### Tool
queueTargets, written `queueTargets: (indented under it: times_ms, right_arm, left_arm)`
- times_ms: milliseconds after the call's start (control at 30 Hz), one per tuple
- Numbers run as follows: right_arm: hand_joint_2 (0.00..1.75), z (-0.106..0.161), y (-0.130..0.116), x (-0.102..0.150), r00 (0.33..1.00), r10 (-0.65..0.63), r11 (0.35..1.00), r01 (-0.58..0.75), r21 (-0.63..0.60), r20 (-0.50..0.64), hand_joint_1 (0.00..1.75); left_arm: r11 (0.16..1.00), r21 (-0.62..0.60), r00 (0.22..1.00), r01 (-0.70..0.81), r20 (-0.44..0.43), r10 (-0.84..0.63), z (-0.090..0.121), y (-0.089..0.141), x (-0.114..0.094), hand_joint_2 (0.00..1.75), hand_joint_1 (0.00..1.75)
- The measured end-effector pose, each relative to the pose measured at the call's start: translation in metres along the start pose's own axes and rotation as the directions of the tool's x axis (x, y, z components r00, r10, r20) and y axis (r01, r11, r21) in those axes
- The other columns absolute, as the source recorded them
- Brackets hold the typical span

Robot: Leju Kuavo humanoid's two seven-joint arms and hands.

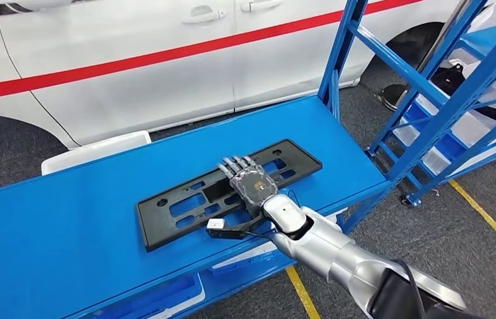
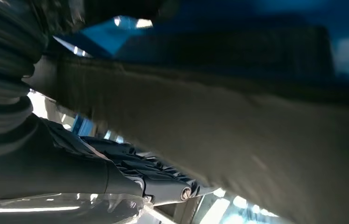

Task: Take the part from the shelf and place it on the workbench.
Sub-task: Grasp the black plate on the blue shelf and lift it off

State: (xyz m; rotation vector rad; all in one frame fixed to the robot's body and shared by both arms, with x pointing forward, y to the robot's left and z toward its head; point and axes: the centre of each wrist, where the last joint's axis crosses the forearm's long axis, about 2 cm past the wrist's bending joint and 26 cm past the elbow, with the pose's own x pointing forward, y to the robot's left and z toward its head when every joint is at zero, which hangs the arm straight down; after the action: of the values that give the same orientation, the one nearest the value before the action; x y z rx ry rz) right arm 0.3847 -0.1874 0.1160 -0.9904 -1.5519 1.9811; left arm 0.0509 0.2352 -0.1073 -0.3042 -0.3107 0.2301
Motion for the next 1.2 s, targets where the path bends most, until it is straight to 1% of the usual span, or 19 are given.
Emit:
queueTargets:
  times_ms: [100, 200, 333, 500, 633, 833, 1200]
  right_arm:
    - [1.75, -0.0014, 0.0037, 0.0027, 1.0, -0.013, 1.0, 0.013, 0.022, -0.006, 1.75]
    - [1.75, -0.0019, 0.0057, 0.0038, 1.0, -0.017, 0.999, 0.018, 0.032, -0.008, 1.75]
    - [1.75, -0.0024, 0.0061, 0.004, 1.0, -0.027, 0.999, 0.027, 0.017, -0.008, 1.75]
    - [1.75, -0.0023, 0.0061, 0.0044, 0.999, -0.035, 0.999, 0.035, -0.001, -0.007, 1.75]
    - [1.75, -0.0022, 0.0054, 0.0043, 0.999, -0.036, 0.999, 0.036, -0.02, -0.006, 1.75]
    - [1.75, -0.0014, 0.0035, 0.0049, 0.999, -0.036, 0.998, 0.036, -0.052, 0.001, 1.75]
    - [1.75, 0.0018, 0.0044, 0.0059, 0.999, -0.035, 0.996, 0.036, -0.079, 0.013, 1.75]
  left_arm:
    - [1.0, 0.012, 1.0, -0.009, 0.012, 0.008, 0.0001, 0.0004, -0.0004, 0.0, 0.0]
    - [1.0, 0.018, 1.0, -0.013, 0.014, 0.013, 0.0004, 0.0007, -0.0015, 0.0, 0.0]
    - [0.999, 0.026, 0.999, -0.036, 0.015, 0.035, 0.001, 0.0016, -0.0042, 1.75, 0.0]
    - [0.997, 0.015, 0.997, -0.075, 0.019, 0.075, 0.0019, 0.0024, -0.0074, 1.75, 0.0]
    - [0.995, 0.011, 0.994, -0.098, 0.039, 0.098, 0.0022, 0.0028, -0.0081, 1.75, 0.0]
    - [0.994, 0.016, 0.992, -0.109, 0.059, 0.108, 0.0024, 0.0031, -0.0088, 1.75, 0.0]
    - [0.993, 0.023, 0.991, -0.119, 0.069, 0.117, 0.0024, 0.0033, -0.0091, 1.75, 0.0]
